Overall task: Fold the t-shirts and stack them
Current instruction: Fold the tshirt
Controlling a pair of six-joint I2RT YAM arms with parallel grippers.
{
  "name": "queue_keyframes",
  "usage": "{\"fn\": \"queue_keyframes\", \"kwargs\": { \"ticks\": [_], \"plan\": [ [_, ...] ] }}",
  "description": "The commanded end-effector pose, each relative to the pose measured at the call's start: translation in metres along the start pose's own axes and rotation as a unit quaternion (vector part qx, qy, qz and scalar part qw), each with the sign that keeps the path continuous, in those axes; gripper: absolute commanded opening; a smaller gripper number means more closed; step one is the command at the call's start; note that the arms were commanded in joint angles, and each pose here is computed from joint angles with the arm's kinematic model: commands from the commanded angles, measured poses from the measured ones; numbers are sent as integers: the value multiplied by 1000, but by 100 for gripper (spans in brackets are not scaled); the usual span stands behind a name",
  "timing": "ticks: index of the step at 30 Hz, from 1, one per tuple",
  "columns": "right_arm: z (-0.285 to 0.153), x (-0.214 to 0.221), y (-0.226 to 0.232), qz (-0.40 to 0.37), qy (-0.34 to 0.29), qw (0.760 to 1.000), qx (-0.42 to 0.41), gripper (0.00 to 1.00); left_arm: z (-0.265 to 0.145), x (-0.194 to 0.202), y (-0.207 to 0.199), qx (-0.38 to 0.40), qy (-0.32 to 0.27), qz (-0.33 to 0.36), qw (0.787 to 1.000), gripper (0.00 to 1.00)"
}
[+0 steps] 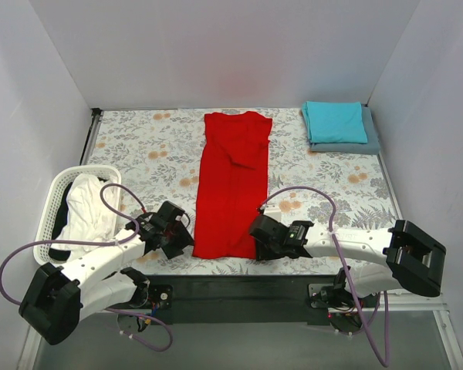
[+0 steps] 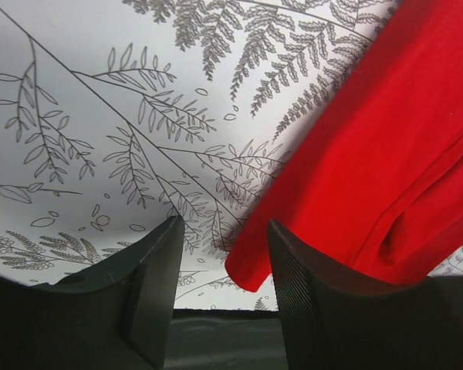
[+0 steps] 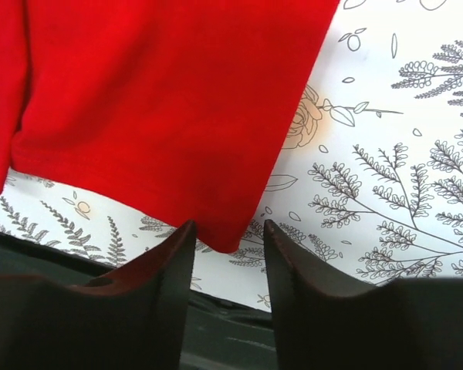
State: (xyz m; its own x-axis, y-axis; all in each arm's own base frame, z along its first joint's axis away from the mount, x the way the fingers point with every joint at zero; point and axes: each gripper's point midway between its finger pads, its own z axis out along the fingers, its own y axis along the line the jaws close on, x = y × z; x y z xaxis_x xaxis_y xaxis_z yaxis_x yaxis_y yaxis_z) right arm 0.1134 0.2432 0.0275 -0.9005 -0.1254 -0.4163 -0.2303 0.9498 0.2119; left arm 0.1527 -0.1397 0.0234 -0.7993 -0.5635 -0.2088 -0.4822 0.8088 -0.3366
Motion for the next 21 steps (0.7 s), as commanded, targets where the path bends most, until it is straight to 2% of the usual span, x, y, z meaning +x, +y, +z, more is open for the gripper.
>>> {"fn": "queue_keyframes", "kwargs": {
  "ticks": [1, 5, 8, 11, 17, 21],
  "plan": [
    [4, -5, -3, 18, -21, 1000, 12, 45, 1, 5, -5, 12, 6, 1, 1000, 46],
    [5, -2, -7, 20, -21, 999, 16, 31, 4, 11, -6, 12, 13, 12, 1000, 46],
    [7, 11, -21, 27, -9, 999, 24, 15, 3, 12, -4, 4, 11, 12, 1000, 46],
    [2, 17, -30, 38, -11, 999, 22, 5, -2, 10, -4, 8, 5, 5, 1000, 46],
    [-6, 28, -46, 62, -19, 998, 12, 1, -14, 4, -13, 14, -1, 2, 1000, 46],
    [-11, 25, -43, 64, -25, 998, -2, 2, -15, 11, -24, 53, 18, 29, 998, 48]
  ]
}}
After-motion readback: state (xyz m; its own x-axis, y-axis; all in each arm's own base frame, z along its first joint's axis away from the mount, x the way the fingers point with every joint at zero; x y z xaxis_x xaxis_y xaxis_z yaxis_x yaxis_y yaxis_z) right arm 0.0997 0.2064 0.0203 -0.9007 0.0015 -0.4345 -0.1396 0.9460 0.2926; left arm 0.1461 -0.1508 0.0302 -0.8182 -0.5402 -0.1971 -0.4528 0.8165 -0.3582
